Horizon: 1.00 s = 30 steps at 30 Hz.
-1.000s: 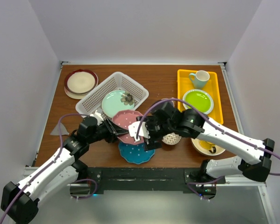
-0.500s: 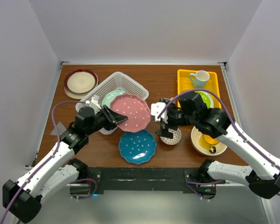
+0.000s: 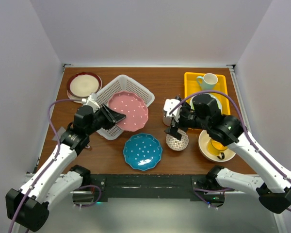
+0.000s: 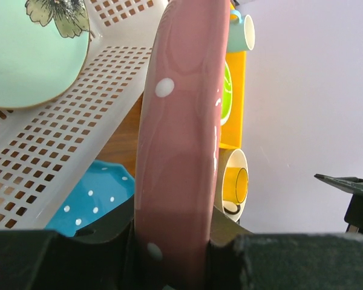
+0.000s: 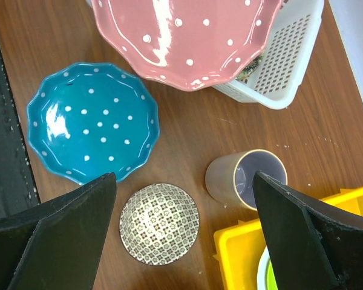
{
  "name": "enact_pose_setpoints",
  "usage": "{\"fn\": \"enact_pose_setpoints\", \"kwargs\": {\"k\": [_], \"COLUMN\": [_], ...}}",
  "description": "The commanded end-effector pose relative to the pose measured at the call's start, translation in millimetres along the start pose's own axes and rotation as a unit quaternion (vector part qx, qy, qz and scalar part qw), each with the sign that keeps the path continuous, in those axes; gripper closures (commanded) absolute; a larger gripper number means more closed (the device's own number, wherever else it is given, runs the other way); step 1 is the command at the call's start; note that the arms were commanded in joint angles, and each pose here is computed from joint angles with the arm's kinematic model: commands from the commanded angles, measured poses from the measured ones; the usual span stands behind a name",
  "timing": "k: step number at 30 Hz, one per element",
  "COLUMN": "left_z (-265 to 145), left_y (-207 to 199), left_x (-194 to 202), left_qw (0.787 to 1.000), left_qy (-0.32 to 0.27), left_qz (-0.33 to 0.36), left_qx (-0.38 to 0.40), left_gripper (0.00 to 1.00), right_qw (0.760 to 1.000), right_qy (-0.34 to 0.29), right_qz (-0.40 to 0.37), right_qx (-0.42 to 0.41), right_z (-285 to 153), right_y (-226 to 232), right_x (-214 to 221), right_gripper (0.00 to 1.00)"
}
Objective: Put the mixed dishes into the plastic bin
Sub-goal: Place the plate in the plastic bin.
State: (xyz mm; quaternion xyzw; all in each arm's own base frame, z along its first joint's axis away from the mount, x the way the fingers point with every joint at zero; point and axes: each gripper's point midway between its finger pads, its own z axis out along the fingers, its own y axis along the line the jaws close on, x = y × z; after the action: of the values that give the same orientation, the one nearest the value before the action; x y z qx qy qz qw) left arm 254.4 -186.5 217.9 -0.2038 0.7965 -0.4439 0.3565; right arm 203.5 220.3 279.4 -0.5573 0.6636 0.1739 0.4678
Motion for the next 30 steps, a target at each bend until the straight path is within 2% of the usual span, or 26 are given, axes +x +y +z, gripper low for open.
{"fn": "enact_pose_setpoints", "kwargs": {"k": [1, 17, 30], "left_z": [-23.4, -28.2, -12.2], "left_y": [-81.1, -73.7, -59.0], "left_x": [-44.8, -82.5, -106.7], "left_qw": [0.989, 0.982, 0.979], "left_qy": [-0.076, -0.142, -0.166], "left_qz": [0.048, 0.102, 0.079], "left_qx": [0.118, 0.069, 0.091], "left_gripper": [1.0, 1.0, 1.0], "right_qw": [0.999, 0.996, 0.994], "right_qy": [-0.02, -0.012, 0.001], "right_qz": [0.015, 0.056, 0.071], "right_qx": [0.037, 0.073, 0.08], "right_z": [-1.4, 8.5, 13.1], "right_y": [-13.5, -29.6, -37.0], "right_x": [-5.5, 14.2, 27.3], "right_gripper": [0.02, 0.02, 0.02]}}
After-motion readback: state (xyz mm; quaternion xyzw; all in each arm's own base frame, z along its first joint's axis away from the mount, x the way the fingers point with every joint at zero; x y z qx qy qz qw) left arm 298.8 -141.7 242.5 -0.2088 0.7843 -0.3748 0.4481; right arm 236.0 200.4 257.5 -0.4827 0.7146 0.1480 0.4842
